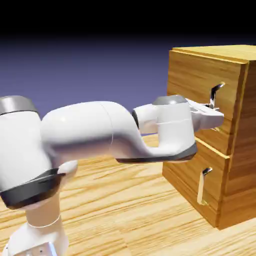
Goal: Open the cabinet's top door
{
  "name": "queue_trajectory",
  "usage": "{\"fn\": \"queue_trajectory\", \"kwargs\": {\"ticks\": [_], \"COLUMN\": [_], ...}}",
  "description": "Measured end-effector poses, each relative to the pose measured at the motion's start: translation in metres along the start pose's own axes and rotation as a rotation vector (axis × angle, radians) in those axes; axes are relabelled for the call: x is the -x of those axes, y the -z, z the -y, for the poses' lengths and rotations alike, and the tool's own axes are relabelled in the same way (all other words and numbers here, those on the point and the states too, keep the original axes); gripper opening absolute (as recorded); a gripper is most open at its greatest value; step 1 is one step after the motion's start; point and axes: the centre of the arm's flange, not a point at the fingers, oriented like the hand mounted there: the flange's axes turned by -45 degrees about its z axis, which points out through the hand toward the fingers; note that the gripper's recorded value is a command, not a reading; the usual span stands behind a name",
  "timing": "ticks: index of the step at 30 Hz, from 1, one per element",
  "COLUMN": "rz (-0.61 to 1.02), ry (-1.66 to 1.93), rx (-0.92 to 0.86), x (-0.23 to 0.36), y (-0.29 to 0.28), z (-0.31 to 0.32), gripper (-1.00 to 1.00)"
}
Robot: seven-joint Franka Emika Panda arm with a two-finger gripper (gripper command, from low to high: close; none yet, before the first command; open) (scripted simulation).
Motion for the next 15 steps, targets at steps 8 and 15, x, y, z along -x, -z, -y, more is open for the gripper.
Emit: {"fn": "queue_trajectory", "kwargs": {"ticks": [8, 15], "rz": [-0.001, -0.001], "ry": [0.002, 0.003], "rx": [0.153, 0.280], "x": [0.000, 0.000], "y": [0.051, 0.089], "z": [0.026, 0.054], "gripper": [-1.00, -1.00]}}
